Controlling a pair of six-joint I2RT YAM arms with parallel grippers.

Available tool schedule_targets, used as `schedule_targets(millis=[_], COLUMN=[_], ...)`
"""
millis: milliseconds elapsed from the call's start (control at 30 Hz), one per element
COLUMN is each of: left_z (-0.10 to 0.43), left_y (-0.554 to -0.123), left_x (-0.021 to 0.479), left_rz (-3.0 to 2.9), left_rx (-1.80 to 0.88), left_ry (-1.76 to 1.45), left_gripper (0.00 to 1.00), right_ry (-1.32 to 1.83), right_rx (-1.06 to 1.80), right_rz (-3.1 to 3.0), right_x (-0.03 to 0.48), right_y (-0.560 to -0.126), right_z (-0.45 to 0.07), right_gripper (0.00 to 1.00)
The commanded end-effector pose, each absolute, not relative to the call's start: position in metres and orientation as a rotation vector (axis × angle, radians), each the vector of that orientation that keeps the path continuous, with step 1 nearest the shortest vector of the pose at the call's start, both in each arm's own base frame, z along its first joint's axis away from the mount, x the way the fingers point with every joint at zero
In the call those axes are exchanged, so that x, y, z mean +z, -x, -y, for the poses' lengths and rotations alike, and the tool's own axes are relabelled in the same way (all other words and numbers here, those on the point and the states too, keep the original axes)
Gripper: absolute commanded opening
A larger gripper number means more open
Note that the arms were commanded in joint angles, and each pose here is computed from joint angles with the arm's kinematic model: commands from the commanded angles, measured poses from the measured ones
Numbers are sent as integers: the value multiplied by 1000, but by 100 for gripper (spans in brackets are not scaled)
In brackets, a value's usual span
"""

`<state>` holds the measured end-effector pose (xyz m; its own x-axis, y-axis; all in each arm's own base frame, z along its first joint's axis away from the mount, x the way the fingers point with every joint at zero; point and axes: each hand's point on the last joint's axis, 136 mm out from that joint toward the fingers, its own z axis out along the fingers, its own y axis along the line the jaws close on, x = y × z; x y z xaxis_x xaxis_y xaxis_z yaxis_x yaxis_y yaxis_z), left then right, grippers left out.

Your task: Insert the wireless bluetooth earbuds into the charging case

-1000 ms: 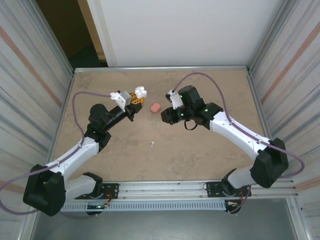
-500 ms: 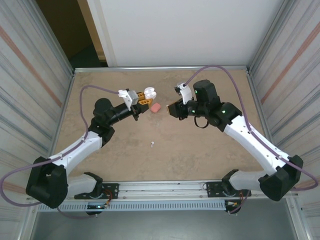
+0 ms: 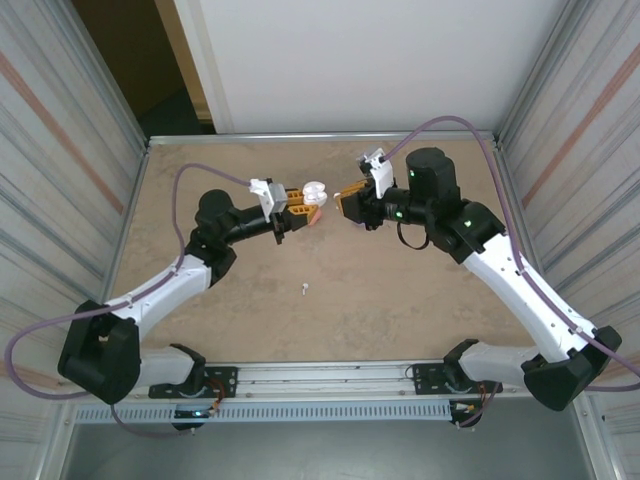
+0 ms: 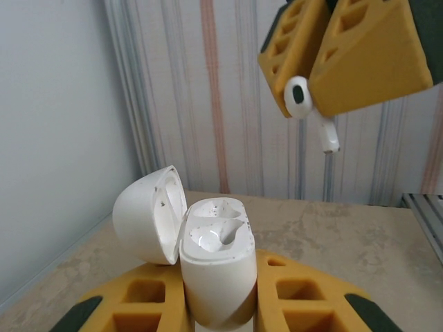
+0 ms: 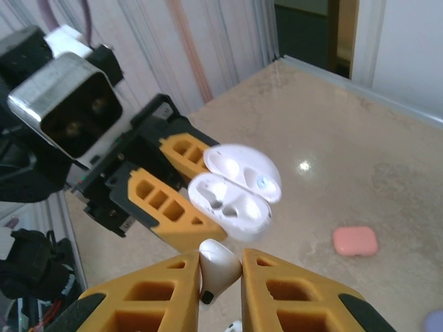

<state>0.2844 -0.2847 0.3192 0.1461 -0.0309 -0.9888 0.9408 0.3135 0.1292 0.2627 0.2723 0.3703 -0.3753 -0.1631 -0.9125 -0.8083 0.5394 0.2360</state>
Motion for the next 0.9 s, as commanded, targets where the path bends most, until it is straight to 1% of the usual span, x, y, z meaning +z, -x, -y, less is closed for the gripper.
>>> schedule_targets(millis=[0, 367, 867], left_z=[293, 302, 304], left_y=[-271, -263, -268], left_x=[338, 341, 342], left_rz=[-1101, -1071, -1098], left_rx=[-945, -986, -1016], left_ry=[-1073, -1111, -1087], left_gripper=[0, 0, 0], right_ry=[843, 844, 875], right_rx=[895, 921, 886], right_rz=[-1731, -1680, -1662], right_x=[400, 407, 392], right_y=[-259, -265, -269], right_z=[-275, -284, -296], right_gripper=[20, 20, 20])
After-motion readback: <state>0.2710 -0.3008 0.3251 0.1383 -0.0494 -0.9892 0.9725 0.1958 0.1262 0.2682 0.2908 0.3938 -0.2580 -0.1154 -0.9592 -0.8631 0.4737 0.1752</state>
